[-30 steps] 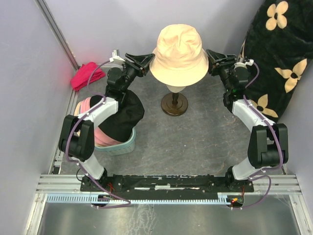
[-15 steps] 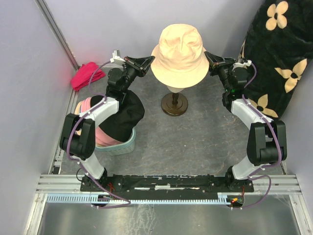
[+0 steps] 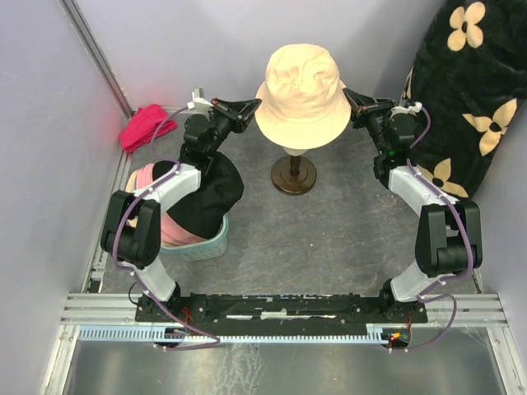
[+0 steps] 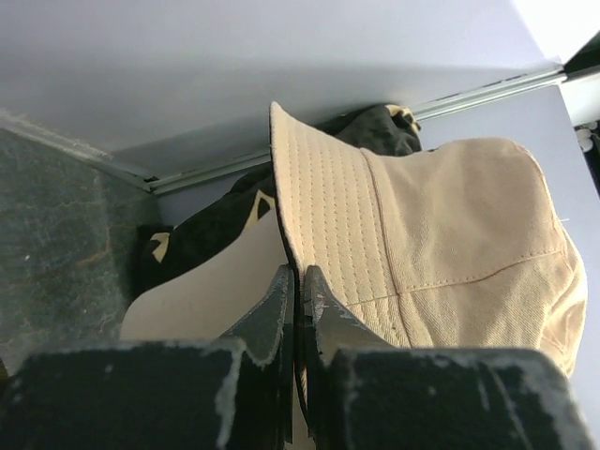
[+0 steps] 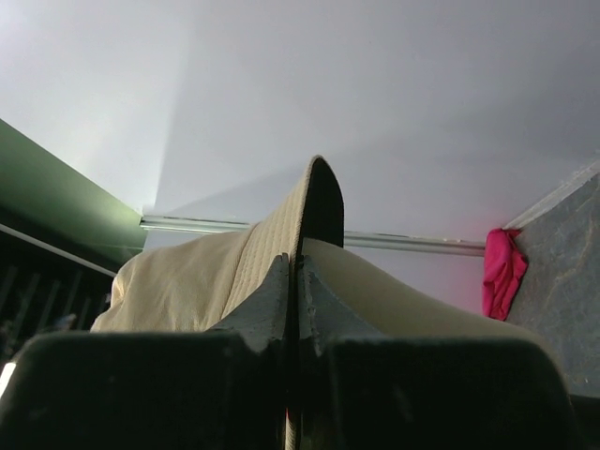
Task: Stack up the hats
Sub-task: Place the hat on the hat stand.
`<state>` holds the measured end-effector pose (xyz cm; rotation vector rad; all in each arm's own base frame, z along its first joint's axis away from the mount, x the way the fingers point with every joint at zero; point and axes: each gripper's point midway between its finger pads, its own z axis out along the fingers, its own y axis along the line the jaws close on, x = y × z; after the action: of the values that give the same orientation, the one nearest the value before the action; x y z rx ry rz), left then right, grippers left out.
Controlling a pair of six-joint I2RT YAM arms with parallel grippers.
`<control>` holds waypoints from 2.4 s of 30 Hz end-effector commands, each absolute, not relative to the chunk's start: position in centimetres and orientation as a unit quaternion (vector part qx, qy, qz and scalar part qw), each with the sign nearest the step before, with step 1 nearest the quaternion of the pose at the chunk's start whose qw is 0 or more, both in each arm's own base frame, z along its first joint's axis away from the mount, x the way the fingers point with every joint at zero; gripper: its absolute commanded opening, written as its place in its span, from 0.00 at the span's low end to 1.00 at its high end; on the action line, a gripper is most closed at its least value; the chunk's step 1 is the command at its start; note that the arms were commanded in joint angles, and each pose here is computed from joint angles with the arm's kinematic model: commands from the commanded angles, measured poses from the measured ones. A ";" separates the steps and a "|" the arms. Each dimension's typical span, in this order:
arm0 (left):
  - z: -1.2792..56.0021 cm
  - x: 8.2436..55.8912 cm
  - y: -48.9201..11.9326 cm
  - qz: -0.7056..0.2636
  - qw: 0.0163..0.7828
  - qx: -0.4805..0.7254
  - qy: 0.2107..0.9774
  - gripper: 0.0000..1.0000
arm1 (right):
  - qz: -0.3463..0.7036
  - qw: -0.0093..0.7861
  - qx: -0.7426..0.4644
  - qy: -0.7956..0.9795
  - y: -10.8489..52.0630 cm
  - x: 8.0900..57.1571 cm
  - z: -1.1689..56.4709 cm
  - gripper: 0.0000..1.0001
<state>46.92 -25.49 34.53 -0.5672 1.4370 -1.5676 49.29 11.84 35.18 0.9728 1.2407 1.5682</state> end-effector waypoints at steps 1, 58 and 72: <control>31.8 47.4 -25.8 -0.611 0.434 -0.256 0.611 0.03 | 0.625 0.448 0.386 0.509 11.9 49.2 34.4 0.02; 25.5 46.1 -25.8 -0.534 0.392 -0.307 0.683 0.10 | 0.562 0.430 0.382 0.595 13.1 48.9 26.4 0.16; 29.8 46.1 -24.7 -0.548 0.440 -0.299 0.646 0.54 | 0.553 0.464 0.379 0.579 11.3 48.5 28.9 0.48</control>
<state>46.26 -25.77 27.29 -0.7800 1.6694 -1.4015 49.05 12.38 26.62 0.9704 1.4668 1.3939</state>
